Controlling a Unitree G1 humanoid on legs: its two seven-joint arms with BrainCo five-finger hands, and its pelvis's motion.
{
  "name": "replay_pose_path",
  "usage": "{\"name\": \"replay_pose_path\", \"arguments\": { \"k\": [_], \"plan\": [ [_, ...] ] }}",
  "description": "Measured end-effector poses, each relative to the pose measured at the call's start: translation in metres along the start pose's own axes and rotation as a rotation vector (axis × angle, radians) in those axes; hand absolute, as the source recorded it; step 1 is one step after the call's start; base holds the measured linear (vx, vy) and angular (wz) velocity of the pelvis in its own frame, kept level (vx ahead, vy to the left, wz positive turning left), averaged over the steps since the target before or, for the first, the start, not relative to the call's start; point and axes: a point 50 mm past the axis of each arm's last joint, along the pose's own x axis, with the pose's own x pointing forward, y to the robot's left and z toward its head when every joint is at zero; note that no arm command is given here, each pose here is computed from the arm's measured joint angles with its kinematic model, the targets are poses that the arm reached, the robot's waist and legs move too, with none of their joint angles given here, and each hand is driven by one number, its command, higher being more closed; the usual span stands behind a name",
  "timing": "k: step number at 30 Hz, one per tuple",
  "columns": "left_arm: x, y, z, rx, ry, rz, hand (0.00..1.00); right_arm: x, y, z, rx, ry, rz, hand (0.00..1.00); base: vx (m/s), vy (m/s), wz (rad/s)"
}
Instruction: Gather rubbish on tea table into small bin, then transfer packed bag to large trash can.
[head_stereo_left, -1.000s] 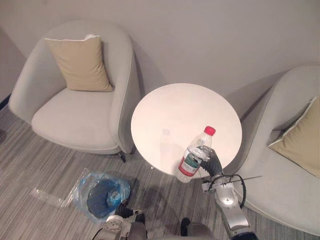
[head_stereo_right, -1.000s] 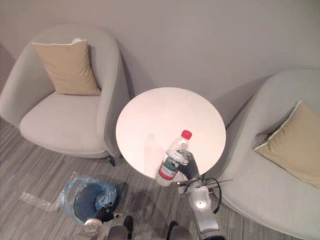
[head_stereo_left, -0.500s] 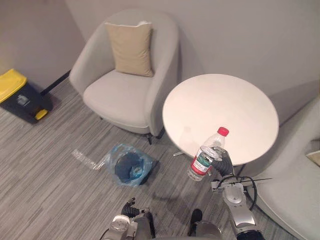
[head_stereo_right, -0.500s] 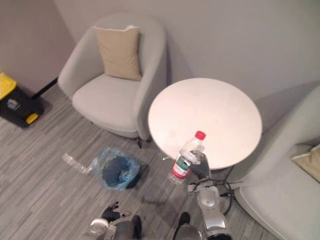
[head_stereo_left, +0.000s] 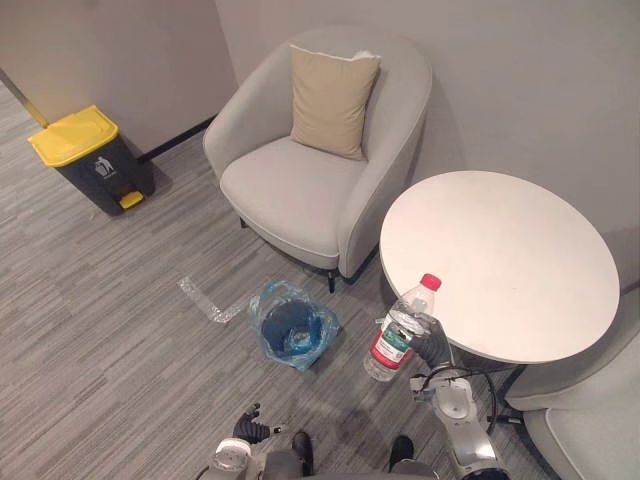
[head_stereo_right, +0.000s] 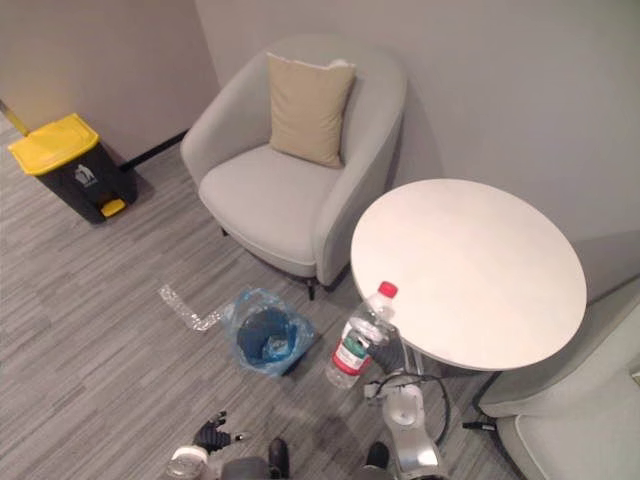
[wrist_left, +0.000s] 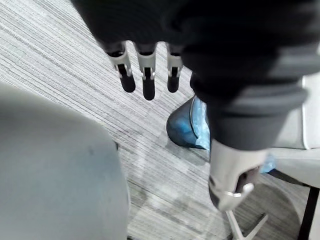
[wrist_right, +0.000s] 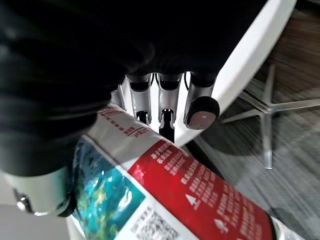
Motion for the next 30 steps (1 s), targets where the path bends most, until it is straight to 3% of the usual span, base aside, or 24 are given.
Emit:
{"name": "replay_pose_path", "arguments": {
  "k": [9, 12, 17, 30],
  "plan": [
    [0.004, 0.004, 0.004, 0.016, 0.021, 0.017, 0.0, 0.001, -0.006, -0.001, -0.033, -0.006, -0.003, 1.0, 0.2, -0.097, 0.84],
    [0.002, -0.011, 0.001, -0.011, 0.027, -0.016, 0.0, 0.001, -0.018, -0.002, -0.06, -0.005, -0.025, 1.0, 0.19, -0.119, 0.55],
    [0.003, 0.0, 0.007, -0.071, -0.002, 0.024, 0.0, -0.002, -0.021, 0.002, -0.046, -0.024, -0.046, 1.0, 0.11, -0.059, 0.43],
    [0.004, 0.015, 0.011, -0.065, -0.016, 0.064, 0.0, 0.008, -0.006, 0.014, -0.046, -0.06, 0.009, 1.0, 0.02, 0.153, -0.01]
  ]
}}
